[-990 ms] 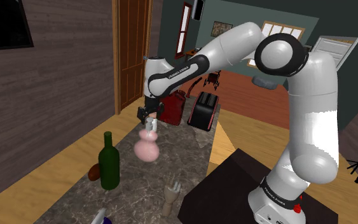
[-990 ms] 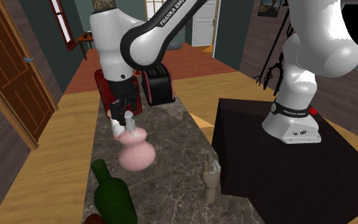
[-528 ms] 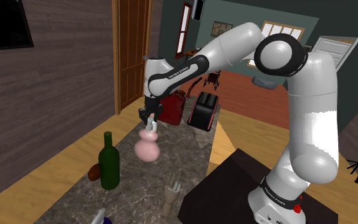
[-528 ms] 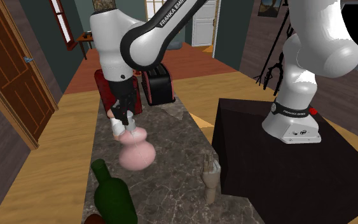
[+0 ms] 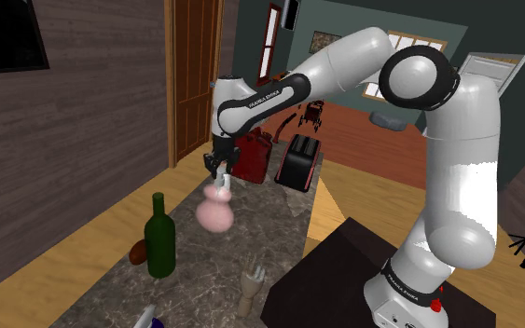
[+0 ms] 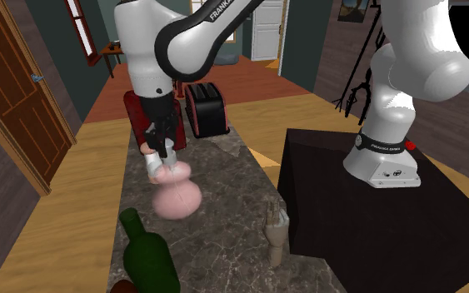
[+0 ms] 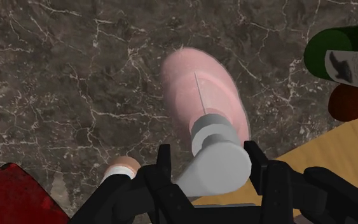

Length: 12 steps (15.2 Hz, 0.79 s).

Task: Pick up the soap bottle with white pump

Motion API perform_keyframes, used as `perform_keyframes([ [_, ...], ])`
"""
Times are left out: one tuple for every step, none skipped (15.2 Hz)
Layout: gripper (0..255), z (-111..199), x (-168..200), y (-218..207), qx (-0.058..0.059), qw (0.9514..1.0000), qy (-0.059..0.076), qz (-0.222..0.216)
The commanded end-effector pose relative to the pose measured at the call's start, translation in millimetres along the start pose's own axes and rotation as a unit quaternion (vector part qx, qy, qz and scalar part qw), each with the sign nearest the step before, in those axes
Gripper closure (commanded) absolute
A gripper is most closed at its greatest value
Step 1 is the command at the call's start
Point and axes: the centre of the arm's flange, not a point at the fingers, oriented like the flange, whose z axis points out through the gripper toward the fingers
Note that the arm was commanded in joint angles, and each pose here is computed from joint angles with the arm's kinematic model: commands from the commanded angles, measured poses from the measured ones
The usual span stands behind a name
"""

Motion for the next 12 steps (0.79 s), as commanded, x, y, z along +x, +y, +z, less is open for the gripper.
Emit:
perform_keyframes([
  [255,-9,1,0,0.000,1.0000,0.001,0.000],
  [255,-15,1,0,0.000,1.0000,0.001,0.000],
  [255,-20,1,0,0.000,1.0000,0.001,0.000],
  [255,-25,1,0,0.000,1.0000,0.001,0.000],
  [255,-30,1,0,0.000,1.0000,0.001,0.000],
  [255,-36,1,1,0.000,1.0000,0.001,0.000],
  [255,-41,1,1,0.000,1.0000,0.001,0.000],
  [255,-46,1,1,0.000,1.0000,0.001,0.000],
  [255,-52,1,1,0.000,1.0000,0.001,0.000],
  [255,-57,1,1,0.000,1.0000,0.001,0.000],
  [255,-58,1,1,0.000,1.0000,0.001,0.000],
  [255,-58,1,1,0.000,1.0000,0.001,0.000],
])
